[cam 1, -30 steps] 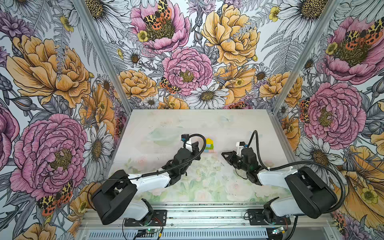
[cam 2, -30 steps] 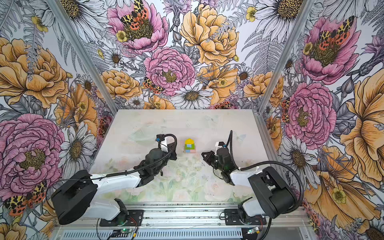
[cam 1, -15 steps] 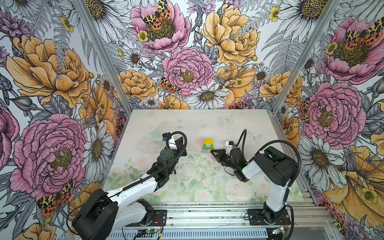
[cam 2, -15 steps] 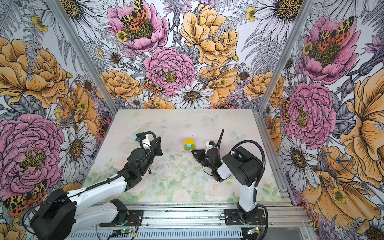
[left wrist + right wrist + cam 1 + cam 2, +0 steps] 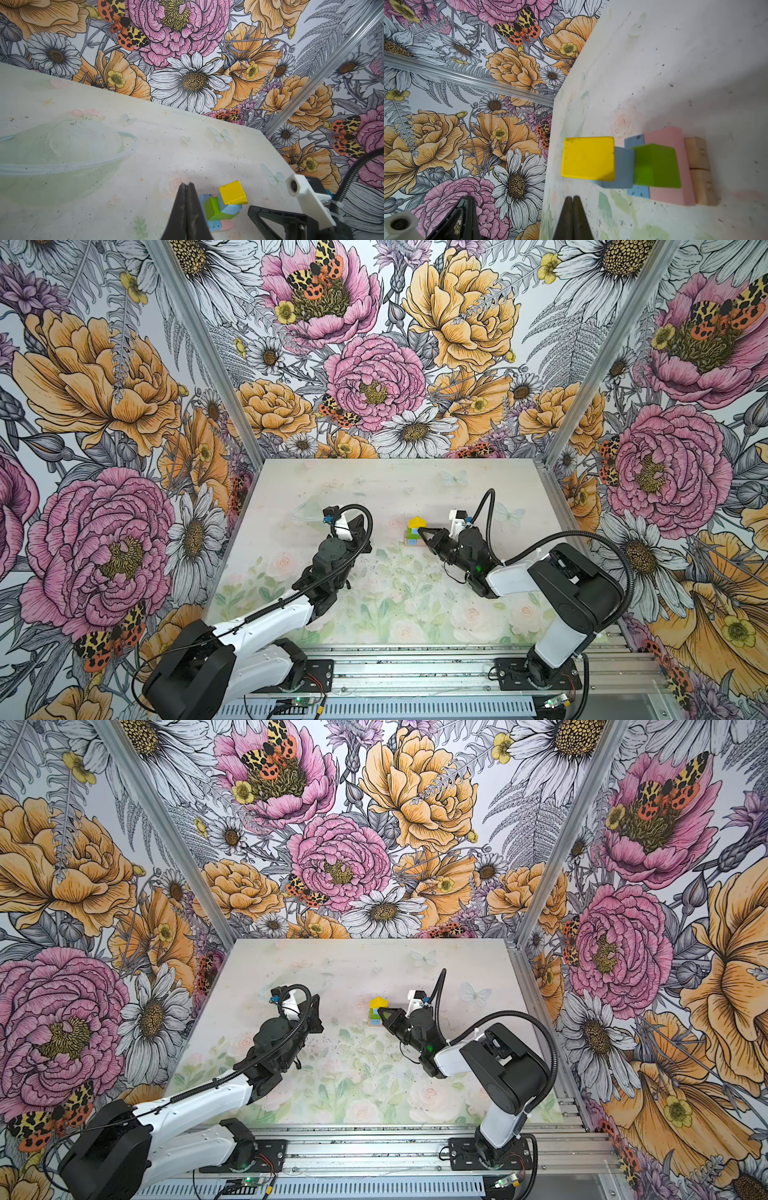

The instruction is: Build the wood block tower

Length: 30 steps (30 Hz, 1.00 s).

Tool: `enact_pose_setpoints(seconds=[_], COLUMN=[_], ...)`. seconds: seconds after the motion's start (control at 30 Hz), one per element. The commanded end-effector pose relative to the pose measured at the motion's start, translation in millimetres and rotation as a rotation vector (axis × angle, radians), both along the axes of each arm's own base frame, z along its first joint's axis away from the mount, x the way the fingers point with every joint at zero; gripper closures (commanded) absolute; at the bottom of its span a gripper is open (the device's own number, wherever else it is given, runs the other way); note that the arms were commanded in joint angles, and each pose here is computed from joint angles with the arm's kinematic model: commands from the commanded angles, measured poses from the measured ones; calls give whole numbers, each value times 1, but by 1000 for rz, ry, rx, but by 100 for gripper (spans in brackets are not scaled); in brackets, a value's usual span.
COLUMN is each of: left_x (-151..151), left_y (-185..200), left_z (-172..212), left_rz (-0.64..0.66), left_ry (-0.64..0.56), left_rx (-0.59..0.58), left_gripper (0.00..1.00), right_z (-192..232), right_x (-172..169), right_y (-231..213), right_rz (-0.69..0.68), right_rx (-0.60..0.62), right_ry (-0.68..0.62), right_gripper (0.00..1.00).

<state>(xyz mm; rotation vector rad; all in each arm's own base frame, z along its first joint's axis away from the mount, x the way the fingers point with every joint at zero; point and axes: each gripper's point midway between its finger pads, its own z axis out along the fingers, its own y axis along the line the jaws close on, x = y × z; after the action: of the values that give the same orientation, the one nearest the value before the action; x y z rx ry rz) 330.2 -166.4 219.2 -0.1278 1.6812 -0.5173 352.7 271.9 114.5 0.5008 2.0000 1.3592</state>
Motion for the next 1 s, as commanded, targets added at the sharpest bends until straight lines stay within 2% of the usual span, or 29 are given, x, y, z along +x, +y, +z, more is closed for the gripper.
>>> enact_pose_setpoints(seconds=[0.0, 0.97], left_x=[0, 0], left_y=[5, 13], left_z=[-3, -8], left_rz=[15, 34], left_ry=[-5, -6], left_rx=[18, 32], left_gripper=[100, 100], right_z=[-6, -19], right_x=[3, -3], right_y=[-2, -2], right_rz=[-31, -165], right_rx=[-40, -127], right_ry=[0, -25], right_gripper=[100, 100])
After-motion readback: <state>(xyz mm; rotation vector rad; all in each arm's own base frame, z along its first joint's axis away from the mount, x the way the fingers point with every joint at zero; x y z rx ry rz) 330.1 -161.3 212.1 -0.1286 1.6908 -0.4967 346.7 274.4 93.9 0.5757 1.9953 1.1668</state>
